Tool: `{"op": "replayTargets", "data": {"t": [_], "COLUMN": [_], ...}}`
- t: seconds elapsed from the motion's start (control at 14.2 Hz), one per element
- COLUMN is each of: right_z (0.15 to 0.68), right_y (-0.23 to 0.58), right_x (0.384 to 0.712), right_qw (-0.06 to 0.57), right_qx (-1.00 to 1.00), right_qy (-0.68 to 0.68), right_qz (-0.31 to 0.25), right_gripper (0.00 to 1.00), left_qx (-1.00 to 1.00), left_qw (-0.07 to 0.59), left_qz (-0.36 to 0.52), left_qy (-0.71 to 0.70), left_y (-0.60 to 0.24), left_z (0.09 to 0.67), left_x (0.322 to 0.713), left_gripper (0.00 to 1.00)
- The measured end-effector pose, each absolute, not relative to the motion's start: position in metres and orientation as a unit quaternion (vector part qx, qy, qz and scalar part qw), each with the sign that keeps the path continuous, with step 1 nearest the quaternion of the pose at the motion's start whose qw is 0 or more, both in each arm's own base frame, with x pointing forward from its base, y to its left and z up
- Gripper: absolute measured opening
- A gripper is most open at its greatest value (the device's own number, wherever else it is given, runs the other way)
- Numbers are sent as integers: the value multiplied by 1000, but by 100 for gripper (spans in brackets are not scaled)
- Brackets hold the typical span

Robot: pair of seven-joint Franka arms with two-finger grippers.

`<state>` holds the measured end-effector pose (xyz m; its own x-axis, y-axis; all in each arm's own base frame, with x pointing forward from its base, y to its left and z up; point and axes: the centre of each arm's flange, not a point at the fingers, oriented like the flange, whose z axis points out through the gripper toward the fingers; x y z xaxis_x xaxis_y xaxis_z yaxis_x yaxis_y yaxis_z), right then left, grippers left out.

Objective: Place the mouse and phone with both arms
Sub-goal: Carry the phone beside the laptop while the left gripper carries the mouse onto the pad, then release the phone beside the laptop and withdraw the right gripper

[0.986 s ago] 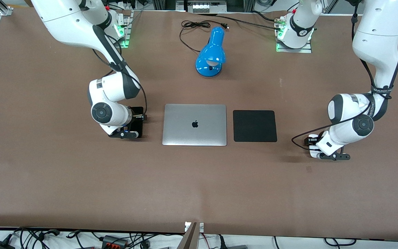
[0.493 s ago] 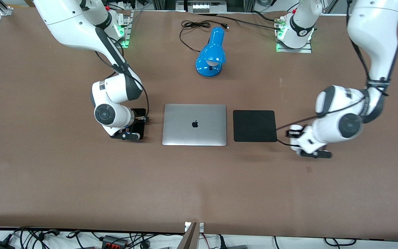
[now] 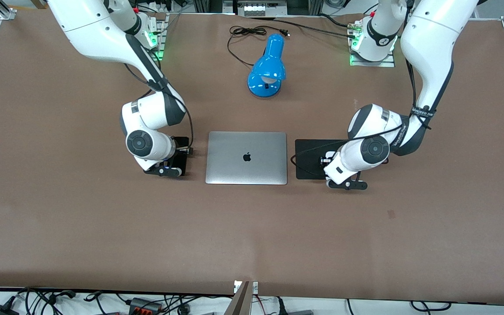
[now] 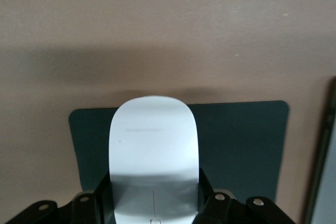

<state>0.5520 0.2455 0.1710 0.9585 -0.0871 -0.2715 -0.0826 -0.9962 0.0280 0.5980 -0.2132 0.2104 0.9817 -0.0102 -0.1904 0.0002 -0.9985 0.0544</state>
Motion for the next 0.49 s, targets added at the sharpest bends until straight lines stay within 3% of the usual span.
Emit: {"op": "replayTargets", "data": {"t": [0.14, 0.28, 0.49], "right_z": [171, 173, 220], "right_y": [249, 246, 232], "right_x": [550, 554, 583], "right_qw": [9, 9, -8], "right_qx": [989, 990, 994], "right_qy": [-43, -46, -63], "right_qz": [-138, -135, -94], "right_gripper": [84, 99, 100], "left_qx": [995, 995, 995], "left_qw": [27, 29, 31], "left_qz": [-97, -94, -91], "left_qy": [2, 6, 7], "left_y": [-207, -202, -201], "left_z": [206, 200, 193], "left_x": [597, 595, 591], "left_gripper": [61, 61, 61]}}
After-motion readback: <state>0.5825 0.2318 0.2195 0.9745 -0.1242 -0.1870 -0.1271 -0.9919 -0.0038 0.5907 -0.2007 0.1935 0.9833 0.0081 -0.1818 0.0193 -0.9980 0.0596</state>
